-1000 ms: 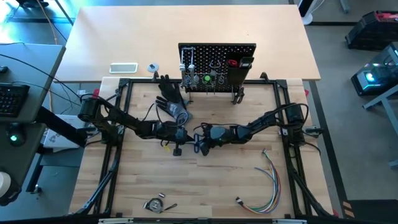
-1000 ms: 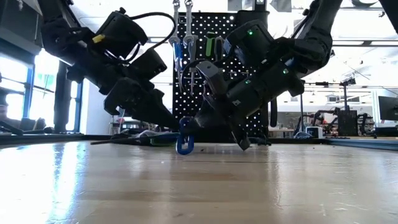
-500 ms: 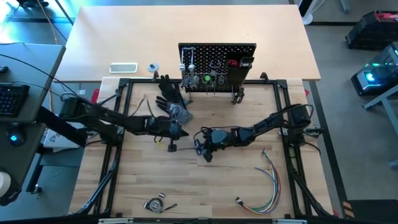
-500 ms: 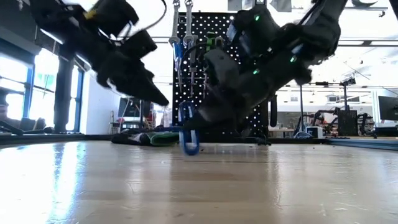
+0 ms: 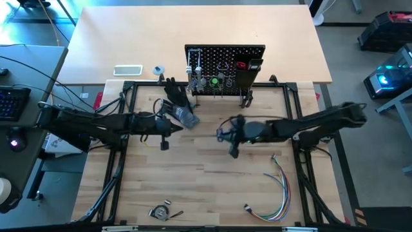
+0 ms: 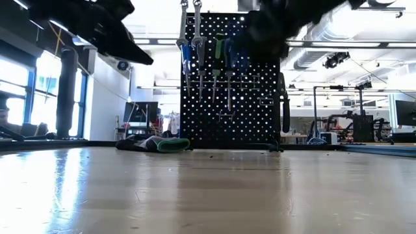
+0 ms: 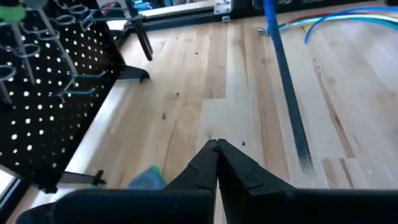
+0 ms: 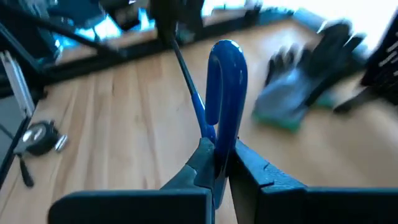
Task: Hang tools onto peg board
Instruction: Hang the blue pick tool on the pegboard
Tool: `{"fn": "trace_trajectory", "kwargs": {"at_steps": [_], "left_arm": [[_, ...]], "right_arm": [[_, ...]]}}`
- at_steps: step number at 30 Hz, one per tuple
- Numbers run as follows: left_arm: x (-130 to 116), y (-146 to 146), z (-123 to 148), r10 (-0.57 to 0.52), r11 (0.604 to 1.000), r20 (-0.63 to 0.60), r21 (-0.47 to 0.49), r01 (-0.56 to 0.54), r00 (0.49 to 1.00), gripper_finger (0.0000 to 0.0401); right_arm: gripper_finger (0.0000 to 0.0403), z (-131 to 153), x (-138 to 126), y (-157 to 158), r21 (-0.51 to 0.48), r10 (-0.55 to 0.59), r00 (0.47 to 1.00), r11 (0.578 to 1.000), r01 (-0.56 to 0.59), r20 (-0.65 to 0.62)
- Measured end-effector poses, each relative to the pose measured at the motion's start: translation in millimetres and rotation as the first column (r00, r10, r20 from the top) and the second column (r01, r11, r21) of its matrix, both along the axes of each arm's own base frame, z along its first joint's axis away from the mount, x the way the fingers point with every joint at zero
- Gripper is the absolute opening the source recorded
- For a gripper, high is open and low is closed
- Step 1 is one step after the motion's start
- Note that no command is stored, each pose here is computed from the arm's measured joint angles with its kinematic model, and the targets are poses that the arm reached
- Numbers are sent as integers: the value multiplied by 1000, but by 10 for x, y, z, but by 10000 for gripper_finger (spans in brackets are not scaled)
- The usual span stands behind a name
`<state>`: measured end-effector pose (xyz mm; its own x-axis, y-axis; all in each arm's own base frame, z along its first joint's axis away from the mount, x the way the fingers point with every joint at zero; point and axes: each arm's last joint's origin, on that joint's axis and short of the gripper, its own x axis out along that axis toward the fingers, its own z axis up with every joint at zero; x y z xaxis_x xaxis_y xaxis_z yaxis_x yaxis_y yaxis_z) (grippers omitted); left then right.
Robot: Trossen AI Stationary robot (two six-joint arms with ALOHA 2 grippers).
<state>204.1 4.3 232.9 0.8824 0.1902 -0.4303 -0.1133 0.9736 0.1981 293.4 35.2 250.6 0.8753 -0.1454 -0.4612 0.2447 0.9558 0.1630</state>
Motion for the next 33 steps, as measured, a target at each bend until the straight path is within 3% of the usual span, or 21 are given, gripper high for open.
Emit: {"fn": "trace_trajectory", "kwargs": {"at_steps": [7,12,23,33], "left_arm": [[-76,-44,-41,-14,998,-66,-59,10,998,0],[-88,-125,-126,-38,995,-141,-92,25,989,0],[7,-212,-231,-65,993,-174,-110,46,983,0],[126,-233,-358,-89,990,-206,-127,64,975,0]], "right_arm": [[14,683,-580,-127,-160,-54,979,983,87,196],[14,989,-934,-194,-246,-62,950,959,142,307],[14,1784,-1199,-263,-453,-90,963,869,200,254],[14,2472,-1290,-294,-560,-129,973,800,215,189]]}}
